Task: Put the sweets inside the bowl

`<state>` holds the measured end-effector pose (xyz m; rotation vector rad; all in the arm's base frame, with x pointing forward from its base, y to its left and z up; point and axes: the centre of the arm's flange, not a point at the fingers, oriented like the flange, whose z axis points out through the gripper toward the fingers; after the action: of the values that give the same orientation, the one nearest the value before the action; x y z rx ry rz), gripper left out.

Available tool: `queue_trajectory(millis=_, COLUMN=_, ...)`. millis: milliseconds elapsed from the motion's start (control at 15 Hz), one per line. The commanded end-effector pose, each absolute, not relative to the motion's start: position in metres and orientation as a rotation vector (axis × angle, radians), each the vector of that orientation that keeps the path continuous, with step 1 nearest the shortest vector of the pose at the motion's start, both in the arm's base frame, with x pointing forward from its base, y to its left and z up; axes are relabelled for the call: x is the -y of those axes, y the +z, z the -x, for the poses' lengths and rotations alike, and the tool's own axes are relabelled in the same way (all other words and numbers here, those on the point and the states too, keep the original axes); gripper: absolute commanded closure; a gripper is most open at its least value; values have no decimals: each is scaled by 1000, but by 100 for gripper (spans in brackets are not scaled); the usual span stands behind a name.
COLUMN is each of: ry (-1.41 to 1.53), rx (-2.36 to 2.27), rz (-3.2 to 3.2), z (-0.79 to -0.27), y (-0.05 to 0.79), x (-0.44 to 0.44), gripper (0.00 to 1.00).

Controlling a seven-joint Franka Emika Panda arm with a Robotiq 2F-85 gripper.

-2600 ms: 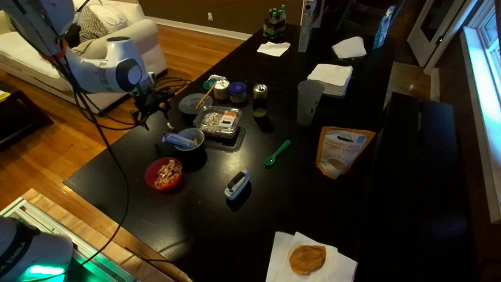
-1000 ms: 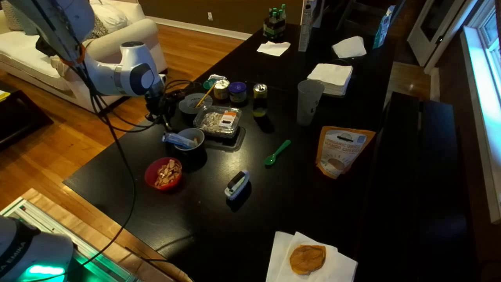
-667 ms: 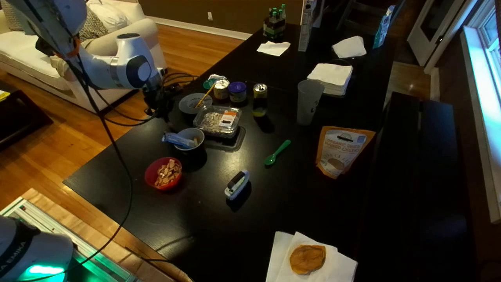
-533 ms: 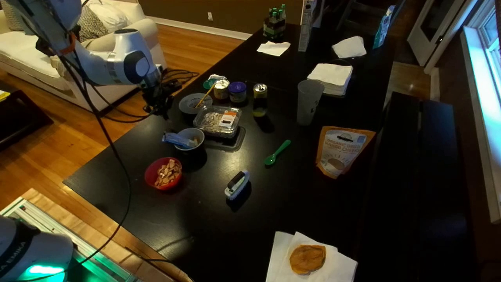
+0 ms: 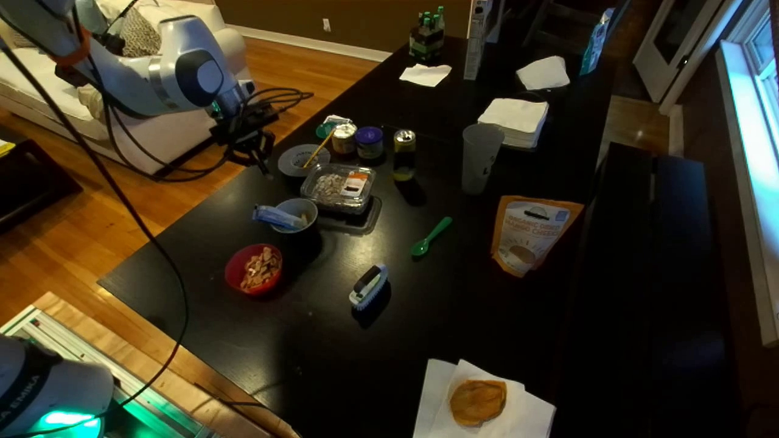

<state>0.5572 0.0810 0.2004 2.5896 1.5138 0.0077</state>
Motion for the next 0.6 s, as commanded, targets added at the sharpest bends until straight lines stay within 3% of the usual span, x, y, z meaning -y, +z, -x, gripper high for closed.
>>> queue_trajectory(millis=0, ry=-14, rx=-1301, rz=-2619, z=-522, y=236, x=-43, gripper=99)
queue_trajectory(millis=467, ry=-130, rx=-1042, rz=-2739, z=-483, y=220, x=21, gripper=99)
queue_trajectory(millis=533, ry=-140, rx=-1018, rz=-2755, z=-480, y=216, x=26, gripper=86)
